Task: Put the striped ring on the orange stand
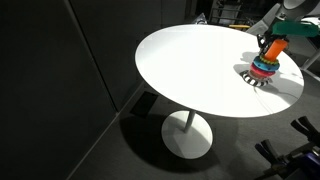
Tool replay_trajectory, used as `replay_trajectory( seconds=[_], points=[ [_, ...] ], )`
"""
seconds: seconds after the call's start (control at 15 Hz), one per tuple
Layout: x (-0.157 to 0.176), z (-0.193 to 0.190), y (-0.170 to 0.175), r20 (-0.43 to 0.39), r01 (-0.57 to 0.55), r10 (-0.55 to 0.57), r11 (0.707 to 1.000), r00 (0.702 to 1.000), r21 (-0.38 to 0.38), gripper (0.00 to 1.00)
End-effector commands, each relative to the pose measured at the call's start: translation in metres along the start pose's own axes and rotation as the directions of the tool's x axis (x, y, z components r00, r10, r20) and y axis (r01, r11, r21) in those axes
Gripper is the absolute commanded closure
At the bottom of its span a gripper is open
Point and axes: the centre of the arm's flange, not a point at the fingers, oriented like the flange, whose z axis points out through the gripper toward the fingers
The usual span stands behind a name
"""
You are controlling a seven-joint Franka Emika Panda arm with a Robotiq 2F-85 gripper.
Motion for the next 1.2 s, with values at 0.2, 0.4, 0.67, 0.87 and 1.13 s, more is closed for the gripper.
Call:
replay_trajectory(
  seconds=[0.2, 0.4, 0.67, 0.87, 1.13],
  points=[
    [0.003, -0.06, 0.0, -0.042, 0.019, -0.018, 0.999, 0.999, 0.034, 0.95],
    [0.001, -0.087, -0.002, -0.052, 0.036, -0.033, 0.998, 0.998, 0.056, 0.95],
    [-0.005, -0.12, -0.008, -0.055, 0.068, -0.064, 0.994, 0.996, 0.083, 0.95],
    [-0.014, -0.139, -0.014, -0.048, 0.096, -0.091, 0.991, 0.995, 0.098, 0.95],
    [-0.035, -0.159, -0.018, -0.014, 0.157, -0.156, 0.982, 0.988, 0.109, 0.95]
  ],
)
